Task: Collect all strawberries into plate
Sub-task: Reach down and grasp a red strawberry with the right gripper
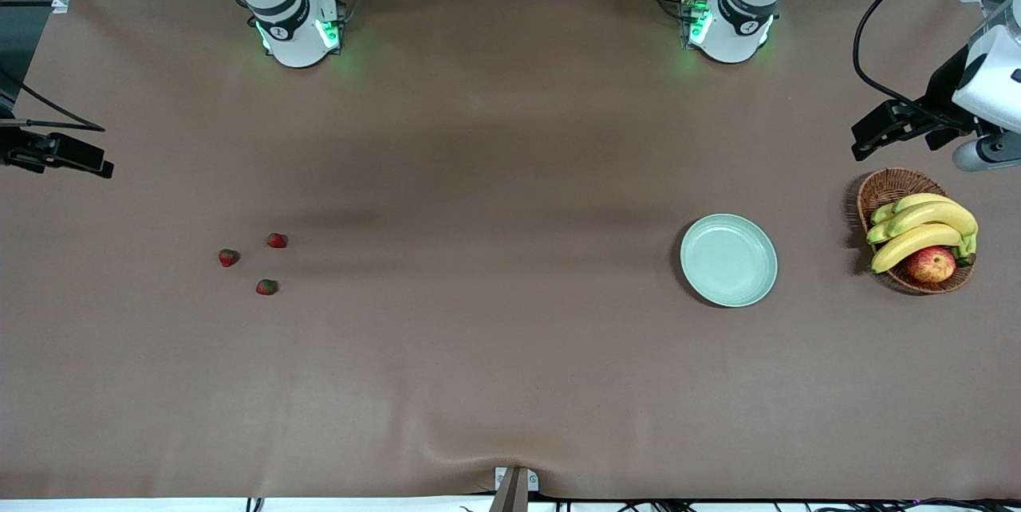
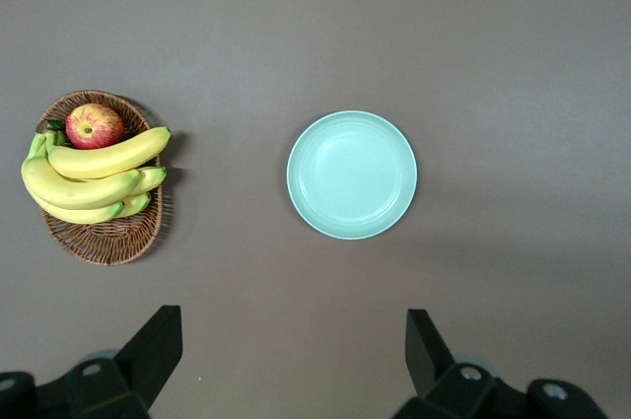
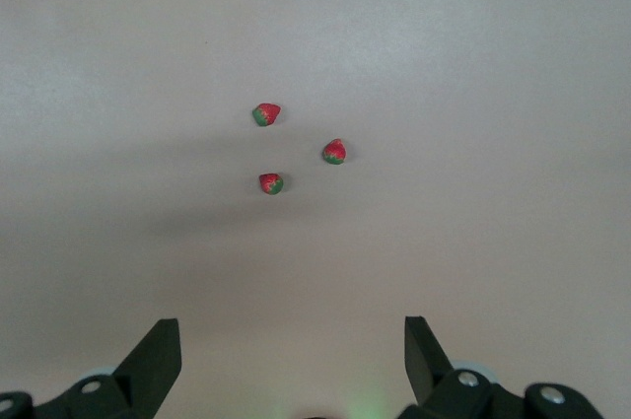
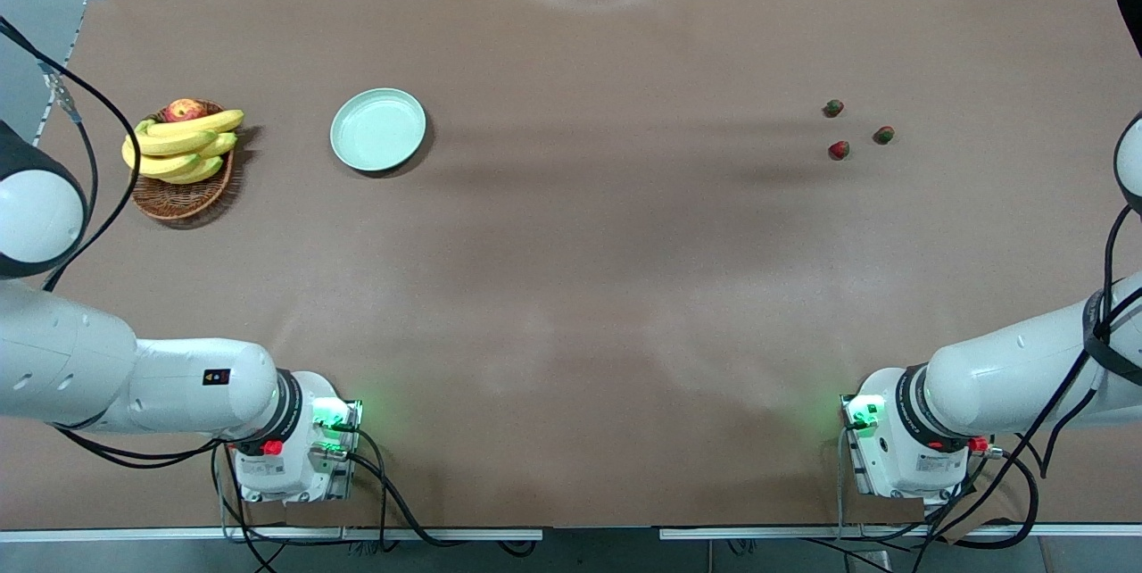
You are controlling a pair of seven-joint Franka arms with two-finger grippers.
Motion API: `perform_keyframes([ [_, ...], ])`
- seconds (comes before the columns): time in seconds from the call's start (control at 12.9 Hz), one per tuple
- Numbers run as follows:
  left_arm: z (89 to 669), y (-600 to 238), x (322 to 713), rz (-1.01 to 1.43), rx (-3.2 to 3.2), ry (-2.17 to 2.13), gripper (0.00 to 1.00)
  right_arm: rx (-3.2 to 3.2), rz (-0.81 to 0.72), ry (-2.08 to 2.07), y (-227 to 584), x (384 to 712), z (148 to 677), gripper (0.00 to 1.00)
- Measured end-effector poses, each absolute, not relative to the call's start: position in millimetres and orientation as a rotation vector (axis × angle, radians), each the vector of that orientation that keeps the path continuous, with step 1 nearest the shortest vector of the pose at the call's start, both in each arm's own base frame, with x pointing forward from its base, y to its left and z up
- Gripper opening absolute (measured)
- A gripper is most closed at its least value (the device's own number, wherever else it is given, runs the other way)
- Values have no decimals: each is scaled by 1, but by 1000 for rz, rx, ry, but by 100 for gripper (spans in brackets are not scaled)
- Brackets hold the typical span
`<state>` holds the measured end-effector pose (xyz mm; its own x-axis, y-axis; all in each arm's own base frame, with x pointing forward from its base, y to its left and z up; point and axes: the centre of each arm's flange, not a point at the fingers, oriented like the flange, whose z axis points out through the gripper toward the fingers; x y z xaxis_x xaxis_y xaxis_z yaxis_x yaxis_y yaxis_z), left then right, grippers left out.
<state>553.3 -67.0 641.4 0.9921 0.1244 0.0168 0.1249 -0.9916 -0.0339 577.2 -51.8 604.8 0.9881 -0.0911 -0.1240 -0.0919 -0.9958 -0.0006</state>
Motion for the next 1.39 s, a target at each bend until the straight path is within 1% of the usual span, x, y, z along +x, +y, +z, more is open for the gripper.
perform_keyframes([
  [0.46,641,-72,553,-19,-3103,-149,100,-3124,203,145,-52,578,602,100],
  [0.62,639,-75,553,-14,-3104,-136,100,-3122,227,144,-51,588,579,100],
  [0.77,637,-78,553,-6,-3105,-125,100,-3129,246,132,-46,613,529,100],
  [1.0,634,-79,555,-1,-3105,-123,100,-3151,284,82,-25,650,430,100],
  [1.08,632,-77,556,3,-3106,-129,100,-3161,275,65,-19,661,398,100],
  [1.24,628,-74,559,14,-3109,-137,100,-3178,257,48,-13,676,336,100],
  [1.39,625,-74,561,24,-3109,-139,100,-3188,269,47,-15,682,288,100],
])
